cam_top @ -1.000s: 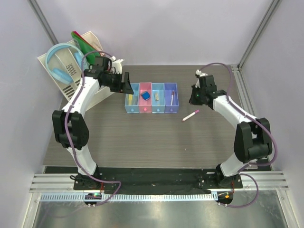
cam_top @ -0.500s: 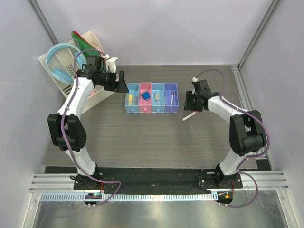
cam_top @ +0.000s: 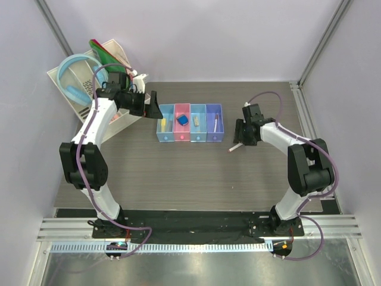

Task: Sort the stationery into containers
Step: Pick up the pen from the center of the board.

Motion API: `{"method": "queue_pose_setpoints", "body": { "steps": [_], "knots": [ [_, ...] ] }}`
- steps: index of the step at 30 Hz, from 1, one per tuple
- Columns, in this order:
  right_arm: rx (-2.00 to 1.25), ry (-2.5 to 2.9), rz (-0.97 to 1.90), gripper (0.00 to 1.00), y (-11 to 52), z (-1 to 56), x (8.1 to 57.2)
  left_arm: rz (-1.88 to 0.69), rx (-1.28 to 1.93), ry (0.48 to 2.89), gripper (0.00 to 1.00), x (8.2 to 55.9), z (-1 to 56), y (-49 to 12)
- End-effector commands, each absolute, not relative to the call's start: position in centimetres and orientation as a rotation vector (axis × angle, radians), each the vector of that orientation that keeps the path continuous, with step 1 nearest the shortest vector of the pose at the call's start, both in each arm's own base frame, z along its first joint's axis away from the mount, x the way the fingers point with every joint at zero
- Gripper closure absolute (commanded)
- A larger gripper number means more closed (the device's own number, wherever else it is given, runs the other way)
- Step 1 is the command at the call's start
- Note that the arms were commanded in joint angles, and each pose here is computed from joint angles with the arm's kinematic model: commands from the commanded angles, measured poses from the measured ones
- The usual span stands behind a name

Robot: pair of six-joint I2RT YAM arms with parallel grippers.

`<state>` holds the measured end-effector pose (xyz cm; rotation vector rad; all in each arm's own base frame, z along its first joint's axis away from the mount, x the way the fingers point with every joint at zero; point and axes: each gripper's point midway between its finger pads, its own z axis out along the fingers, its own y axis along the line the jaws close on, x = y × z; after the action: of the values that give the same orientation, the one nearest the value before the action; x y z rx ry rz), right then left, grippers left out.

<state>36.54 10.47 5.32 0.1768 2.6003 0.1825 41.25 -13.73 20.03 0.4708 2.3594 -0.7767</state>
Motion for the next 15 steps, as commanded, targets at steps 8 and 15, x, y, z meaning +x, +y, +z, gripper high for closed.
{"method": "queue_pose_setpoints", "body": {
  "steps": [8,15],
  "knots": [
    [0.205,2.679,0.019,0.44,9.9,0.8,37.9,-0.796,0.477,2.291,0.00,40.6,21.6,-13.0],
    [0.173,2.692,-0.006,0.66,10.0,-0.3,38.0,-0.804,0.466,2.291,0.00,40.7,21.7,-12.3]
  ]
}}
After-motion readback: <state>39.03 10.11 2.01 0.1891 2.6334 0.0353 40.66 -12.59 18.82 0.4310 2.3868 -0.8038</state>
